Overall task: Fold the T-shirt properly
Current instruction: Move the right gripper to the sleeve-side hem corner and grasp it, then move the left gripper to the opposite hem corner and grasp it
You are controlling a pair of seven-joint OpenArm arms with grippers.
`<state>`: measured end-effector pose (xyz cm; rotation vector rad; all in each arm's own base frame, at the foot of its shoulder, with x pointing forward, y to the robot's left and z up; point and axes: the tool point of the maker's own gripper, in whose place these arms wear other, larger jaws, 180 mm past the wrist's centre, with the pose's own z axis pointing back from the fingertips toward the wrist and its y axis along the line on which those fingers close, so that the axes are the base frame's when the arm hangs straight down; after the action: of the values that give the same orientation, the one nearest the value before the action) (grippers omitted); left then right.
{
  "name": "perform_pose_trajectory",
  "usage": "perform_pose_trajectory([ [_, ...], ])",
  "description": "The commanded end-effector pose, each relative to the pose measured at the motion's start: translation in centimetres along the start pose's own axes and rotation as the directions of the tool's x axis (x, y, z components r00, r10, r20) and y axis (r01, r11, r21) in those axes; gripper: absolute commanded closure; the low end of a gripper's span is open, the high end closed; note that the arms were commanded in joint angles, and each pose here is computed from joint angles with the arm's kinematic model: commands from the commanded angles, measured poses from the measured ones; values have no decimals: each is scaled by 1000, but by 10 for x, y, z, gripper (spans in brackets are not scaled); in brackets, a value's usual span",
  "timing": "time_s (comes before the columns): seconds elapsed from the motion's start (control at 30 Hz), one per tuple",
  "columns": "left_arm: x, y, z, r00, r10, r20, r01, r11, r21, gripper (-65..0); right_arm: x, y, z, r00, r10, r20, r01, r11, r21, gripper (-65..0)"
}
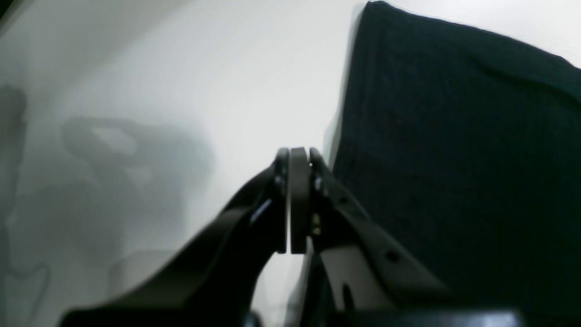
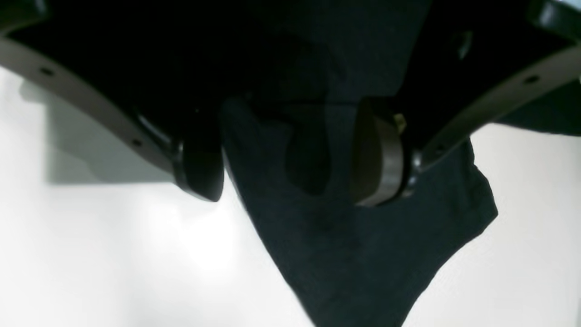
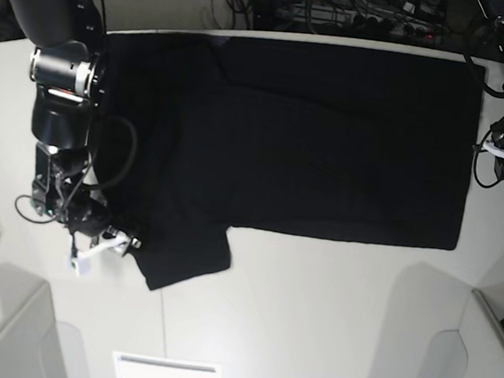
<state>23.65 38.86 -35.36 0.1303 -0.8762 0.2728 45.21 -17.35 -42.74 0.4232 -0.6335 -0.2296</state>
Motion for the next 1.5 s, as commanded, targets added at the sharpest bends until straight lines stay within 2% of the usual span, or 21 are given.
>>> perform_pose_trajectory([
  [0.0,18,5,3,999,-17,50,16,1000,9,0,15,0,5,1000,14,17,-14,1000,-4,-353],
  [0.17,17,4,2,999,-17,48,17,1000,5,0,8,-2,4,1000,13,6,-13,1000,-9,-264],
  [0.3,27,2,-2,998,-5,69,5,1000,2,0,7,-7,3,999,10,34,-10,1000,-17,-195],
  [0.43,32,10,-9,998,9,67,-10,1000,13,0,4,-8,2,999,8,38,-7,1000,-19,-104],
  [0.53,32,15,-17,997,37,61,-39,999,18,0,4,-8,2,999,8,38,-7,1000,-19,-62],
  [0.57,37,14,-20,996,49,69,-50,999,15,-49,4,-8,2,999,8,38,-7,1000,-19,-48],
  [0.63,45,18,-24,995,56,81,-58,998,19,-189,4,-9,2,999,7,38,-7,1000,-20,0],
  [0.7,48,18,-30,995,68,79,-69,998,15,-324,4,-9,2,999,6,38,-6,1000,-21,0],
  [0.77,56,17,-37,995,64,79,-65,998,8,-426,4,-9,2,999,6,38,-6,1000,-21,0],
  [0.83,58,12,-48,996,68,63,-68,998,-8,-500,4,-9,2,999,6,38,-6,1000,-21,0],
  [0.9,64,8,-58,996,76,54,-75,997,-20,-535,4,-9,2,999,6,38,-6,1000,-21,0],
  [1.03,64,5,-79,993,116,13,-116,993,-33,-533,4,-9,2,999,6,38,-6,1000,-21,0],
  [1.47,73,-37,-127,987,139,-86,-148,983,-106,-533,4,-9,2,999,6,35,-6,1000,-21,0],
])
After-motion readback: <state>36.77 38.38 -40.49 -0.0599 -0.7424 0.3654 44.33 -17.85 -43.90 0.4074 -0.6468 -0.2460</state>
